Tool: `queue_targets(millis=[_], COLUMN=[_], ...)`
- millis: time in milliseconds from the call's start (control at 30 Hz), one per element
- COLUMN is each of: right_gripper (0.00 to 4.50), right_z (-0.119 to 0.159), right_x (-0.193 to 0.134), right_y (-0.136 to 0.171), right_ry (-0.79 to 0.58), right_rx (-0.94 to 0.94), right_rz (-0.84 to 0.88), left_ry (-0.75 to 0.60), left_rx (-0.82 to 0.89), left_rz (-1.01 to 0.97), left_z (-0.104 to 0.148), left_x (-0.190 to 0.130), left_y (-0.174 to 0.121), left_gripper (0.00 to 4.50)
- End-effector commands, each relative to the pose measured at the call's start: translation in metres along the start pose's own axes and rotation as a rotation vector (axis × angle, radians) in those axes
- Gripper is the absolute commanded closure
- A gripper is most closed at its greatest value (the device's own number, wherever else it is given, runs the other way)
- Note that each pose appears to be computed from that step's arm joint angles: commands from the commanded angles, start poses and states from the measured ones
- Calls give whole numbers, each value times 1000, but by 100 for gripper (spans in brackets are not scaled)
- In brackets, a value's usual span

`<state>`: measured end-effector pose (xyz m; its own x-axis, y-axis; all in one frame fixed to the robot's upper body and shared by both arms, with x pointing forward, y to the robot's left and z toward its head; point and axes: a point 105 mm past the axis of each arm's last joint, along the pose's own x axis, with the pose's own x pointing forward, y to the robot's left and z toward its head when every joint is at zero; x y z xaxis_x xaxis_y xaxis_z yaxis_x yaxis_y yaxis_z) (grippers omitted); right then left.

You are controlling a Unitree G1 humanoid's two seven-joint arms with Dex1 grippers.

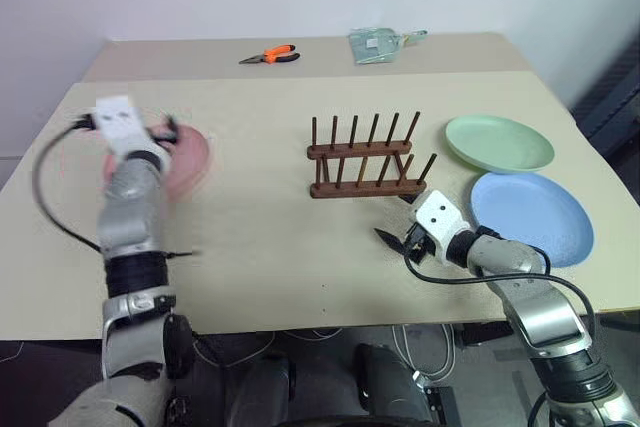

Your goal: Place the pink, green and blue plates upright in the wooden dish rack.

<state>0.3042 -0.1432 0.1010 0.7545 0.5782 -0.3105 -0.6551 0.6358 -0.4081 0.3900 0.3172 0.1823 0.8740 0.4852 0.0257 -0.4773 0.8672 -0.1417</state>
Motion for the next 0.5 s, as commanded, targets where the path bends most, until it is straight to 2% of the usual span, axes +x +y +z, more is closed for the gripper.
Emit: queue_targets(millis=[33,167,267,367,433,500], right_gripper=[37,37,37,37,37,37], right_z=[17,23,24,24,26,29], right_x=[5,8,8,7,5,2], right_y=[-6,-11,-13,-16,-19,-21], right_ry=[-50,-73,-82,-85,-90,-101], right_rx=[-53,-72,-81,-94,-92,-58], right_rz=[8,7,-2,-26,-39,-32], left_ry=[62,218,290,339,341,342], left_rx=[-145,-449,-582,-683,-699,-729], left_rz=[200,283,285,239,225,166], left_z=[-5,-30,-42,-48,-47,-42], left_x=[-6,-14,-17,-16,-14,-13], left_y=[29,40,40,32,31,20], left_gripper=[61,61,61,150,239,350])
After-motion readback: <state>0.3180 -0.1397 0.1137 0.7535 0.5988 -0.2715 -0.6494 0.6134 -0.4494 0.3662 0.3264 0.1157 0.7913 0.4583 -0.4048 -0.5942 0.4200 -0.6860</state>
